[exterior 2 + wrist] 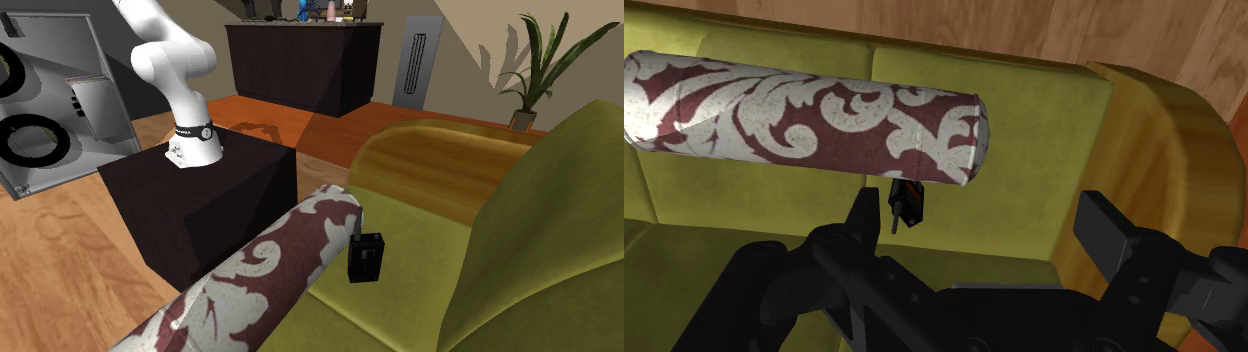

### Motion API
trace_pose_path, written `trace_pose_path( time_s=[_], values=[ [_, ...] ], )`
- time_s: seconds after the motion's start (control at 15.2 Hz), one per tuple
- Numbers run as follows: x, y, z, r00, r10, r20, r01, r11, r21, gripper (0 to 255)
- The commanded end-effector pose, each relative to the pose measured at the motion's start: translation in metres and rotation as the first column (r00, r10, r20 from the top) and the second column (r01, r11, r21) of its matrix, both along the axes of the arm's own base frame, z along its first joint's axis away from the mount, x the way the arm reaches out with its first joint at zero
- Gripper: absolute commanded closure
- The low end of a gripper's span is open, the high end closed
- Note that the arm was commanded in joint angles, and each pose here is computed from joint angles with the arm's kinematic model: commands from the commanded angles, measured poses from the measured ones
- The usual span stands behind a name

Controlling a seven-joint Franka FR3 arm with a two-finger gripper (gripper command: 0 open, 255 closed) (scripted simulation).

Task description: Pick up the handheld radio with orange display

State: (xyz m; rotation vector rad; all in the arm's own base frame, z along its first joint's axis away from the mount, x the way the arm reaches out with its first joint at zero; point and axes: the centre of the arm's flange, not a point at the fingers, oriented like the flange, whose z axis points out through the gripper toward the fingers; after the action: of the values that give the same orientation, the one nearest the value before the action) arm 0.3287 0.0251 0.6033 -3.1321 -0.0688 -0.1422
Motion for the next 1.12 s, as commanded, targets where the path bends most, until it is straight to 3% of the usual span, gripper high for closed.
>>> trace_pose_path(
  time_s=[0.0,1.06],
  values=[
    [0.000,0.000,0.000,1.000,0.000,0.000,0.000,1.000,0.000,0],
    [0.143,-0.022,-0.161,0.998,0.005,-0.056,-0.005,1.000,0.003,0]
  ],
)
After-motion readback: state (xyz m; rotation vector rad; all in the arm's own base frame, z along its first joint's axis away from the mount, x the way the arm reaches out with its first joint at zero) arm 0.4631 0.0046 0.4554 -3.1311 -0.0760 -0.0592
